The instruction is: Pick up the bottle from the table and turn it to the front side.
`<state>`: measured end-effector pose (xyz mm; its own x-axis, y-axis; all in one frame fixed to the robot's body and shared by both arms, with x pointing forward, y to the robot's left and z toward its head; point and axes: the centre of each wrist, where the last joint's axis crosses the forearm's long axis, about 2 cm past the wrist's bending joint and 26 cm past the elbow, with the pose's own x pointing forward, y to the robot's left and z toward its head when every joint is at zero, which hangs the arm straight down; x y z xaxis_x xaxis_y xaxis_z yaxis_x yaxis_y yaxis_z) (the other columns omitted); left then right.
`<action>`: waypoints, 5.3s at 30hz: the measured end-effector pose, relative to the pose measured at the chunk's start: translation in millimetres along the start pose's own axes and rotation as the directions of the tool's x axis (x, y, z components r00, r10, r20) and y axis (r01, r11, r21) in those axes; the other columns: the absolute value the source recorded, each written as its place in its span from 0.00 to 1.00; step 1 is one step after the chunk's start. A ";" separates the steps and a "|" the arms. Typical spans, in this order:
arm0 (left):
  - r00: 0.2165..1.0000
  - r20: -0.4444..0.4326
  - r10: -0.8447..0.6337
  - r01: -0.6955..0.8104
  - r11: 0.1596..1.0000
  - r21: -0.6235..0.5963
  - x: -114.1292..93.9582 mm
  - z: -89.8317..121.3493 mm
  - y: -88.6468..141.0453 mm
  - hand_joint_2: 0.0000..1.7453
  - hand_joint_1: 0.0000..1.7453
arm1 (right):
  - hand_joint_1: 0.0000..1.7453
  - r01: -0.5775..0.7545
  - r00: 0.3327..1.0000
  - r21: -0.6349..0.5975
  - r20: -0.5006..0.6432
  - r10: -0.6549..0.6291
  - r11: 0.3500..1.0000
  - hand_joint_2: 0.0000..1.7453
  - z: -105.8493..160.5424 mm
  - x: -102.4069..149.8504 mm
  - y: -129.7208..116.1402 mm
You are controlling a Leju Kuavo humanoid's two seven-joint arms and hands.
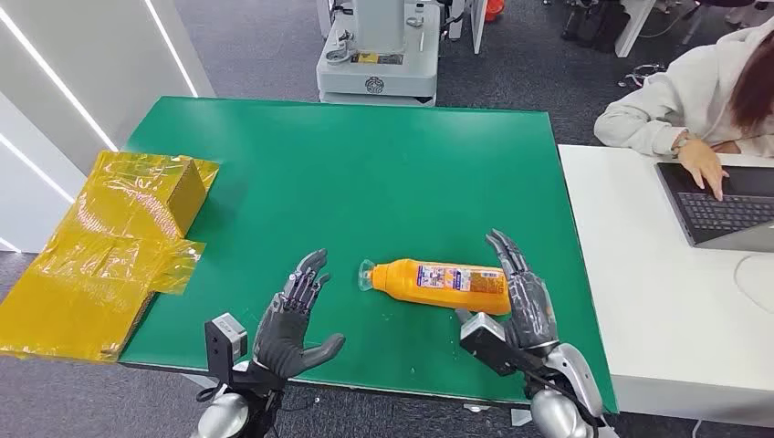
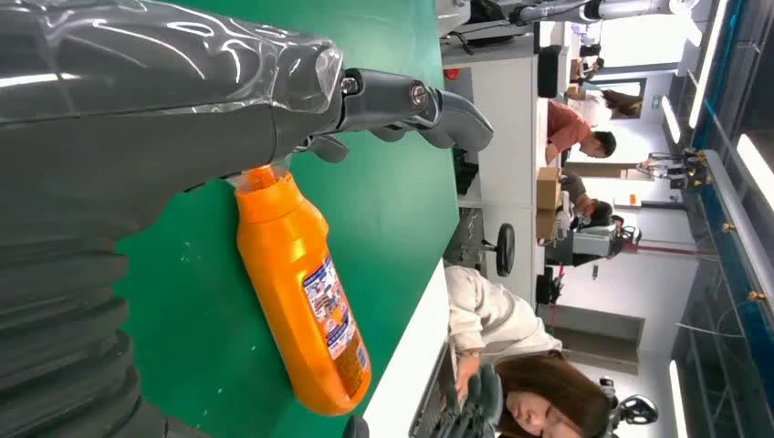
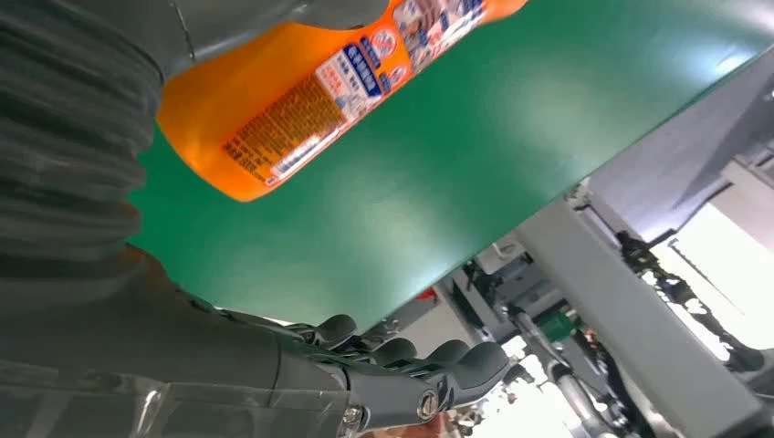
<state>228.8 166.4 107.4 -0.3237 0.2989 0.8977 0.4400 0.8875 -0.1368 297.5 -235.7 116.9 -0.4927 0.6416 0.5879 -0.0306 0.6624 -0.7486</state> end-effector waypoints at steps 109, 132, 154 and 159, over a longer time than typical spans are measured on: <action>0.985 -0.175 0.009 -0.068 0.940 -0.335 39.2 -210.3 20.5 1.00 1.00 | 1.00 0.430 0.899 0.299 -0.056 -0.434 0.852 1.00 -60.0 28.7 68.2; 0.868 -0.003 -0.496 0.463 0.813 -0.353 43.2 -221.3 27.7 1.00 1.00 | 0.00 0.478 0.878 0.213 -0.073 -0.474 0.852 1.00 -55.0 25.3 59.6; -0.563 0.222 -0.796 0.825 -0.527 0.206 102.7 -257.7 90.3 1.00 1.00 | 0.00 0.487 0.863 0.161 0.061 -0.501 0.859 1.00 -66.0 24.7 39.0; -0.653 0.228 -0.722 0.756 -0.642 0.129 100.0 -256.6 115.0 1.00 1.00 | 0.00 0.472 0.874 0.107 0.075 -0.480 0.875 1.00 -55.0 16.2 31.2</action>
<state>462.0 208.4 288.9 -0.2974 -0.7564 -0.5826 -0.6349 -0.2991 0.7123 336.4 -183.4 120.0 -0.4810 0.2139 0.8502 -0.3521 0.8410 -0.4107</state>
